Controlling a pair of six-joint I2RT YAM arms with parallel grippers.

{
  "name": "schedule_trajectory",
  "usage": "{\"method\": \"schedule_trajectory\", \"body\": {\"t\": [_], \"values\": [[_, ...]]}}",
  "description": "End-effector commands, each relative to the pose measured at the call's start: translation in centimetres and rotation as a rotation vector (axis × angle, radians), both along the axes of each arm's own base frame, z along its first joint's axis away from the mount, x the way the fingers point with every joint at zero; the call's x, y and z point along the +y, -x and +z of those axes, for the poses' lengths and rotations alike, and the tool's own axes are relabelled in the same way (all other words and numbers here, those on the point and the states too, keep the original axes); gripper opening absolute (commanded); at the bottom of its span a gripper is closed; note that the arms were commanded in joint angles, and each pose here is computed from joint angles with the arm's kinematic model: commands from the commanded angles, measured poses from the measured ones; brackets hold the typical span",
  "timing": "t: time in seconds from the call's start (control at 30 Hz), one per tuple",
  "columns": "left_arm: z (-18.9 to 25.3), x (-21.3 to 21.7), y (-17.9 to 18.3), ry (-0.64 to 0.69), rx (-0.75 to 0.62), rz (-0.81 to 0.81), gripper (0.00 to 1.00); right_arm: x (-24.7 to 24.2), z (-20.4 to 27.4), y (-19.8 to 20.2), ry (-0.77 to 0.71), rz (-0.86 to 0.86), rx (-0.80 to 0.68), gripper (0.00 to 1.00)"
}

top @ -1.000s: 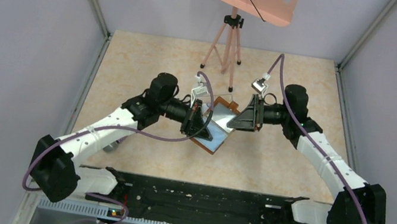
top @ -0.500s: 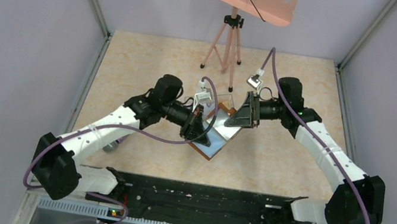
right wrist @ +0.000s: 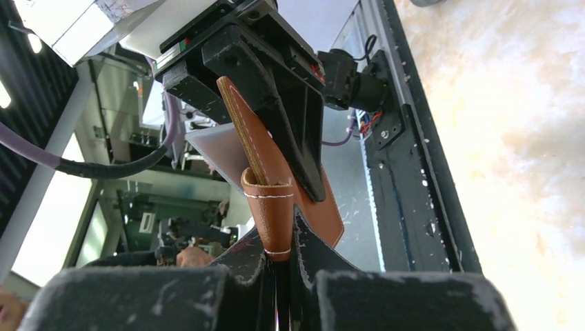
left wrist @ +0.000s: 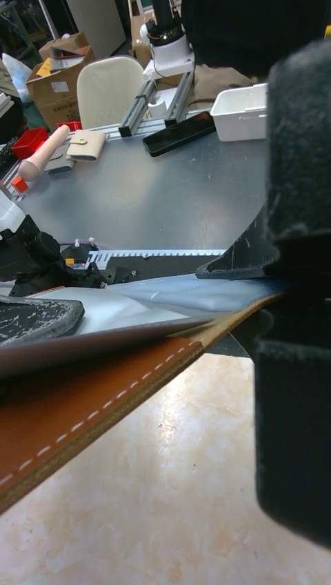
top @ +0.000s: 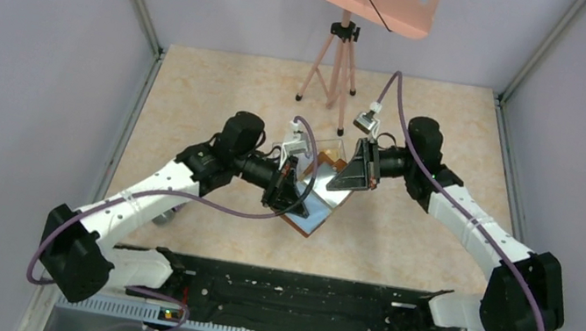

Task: Put the credit cards into the card holder
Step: Place the card holder at the center of the board.

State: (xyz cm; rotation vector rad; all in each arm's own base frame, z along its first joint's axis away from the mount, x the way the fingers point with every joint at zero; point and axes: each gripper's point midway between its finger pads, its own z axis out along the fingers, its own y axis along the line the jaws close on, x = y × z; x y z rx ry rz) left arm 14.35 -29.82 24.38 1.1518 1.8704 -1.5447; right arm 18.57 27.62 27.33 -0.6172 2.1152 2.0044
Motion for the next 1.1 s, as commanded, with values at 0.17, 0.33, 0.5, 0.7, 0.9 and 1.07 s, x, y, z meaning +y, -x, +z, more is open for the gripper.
{"method": "schedule_trajectory", "body": {"t": [0.17, 0.33, 0.5, 0.7, 0.9, 1.07], "values": [[5.7, -0.2, 0.7, 0.23, -0.308, -0.056, 0.07, 0.0, 3.0, 1.1, -0.098, 0.05, -0.048, 0.0], [5.5, -0.7, 0.8, 0.217, -0.264, -0.078, 0.0, 0.0, 4.2, 1.6, -0.116, 0.073, -0.059, 0.05], [5.4, -1.3, 1.2, 0.205, -0.256, -0.104, 0.0, 0.5, 5.1, 1.5, -0.125, 0.074, -0.074, 0.28], [5.4, -1.7, 1.6, 0.193, -0.225, -0.126, 0.0, 1.5, 5.1, 1.9, -0.124, 0.097, -0.064, 0.28], [5.3, -1.6, 2.3, 0.184, -0.198, -0.15, 0.0, 1.6, 5.8, 1.8, -0.141, 0.103, -0.049, 0.07], [6.1, -1.3, 2.4, 0.208, -0.279, -0.137, 0.0, 1.7, 4.3, 1.6, -0.124, 0.094, 0.003, 0.0]]}}
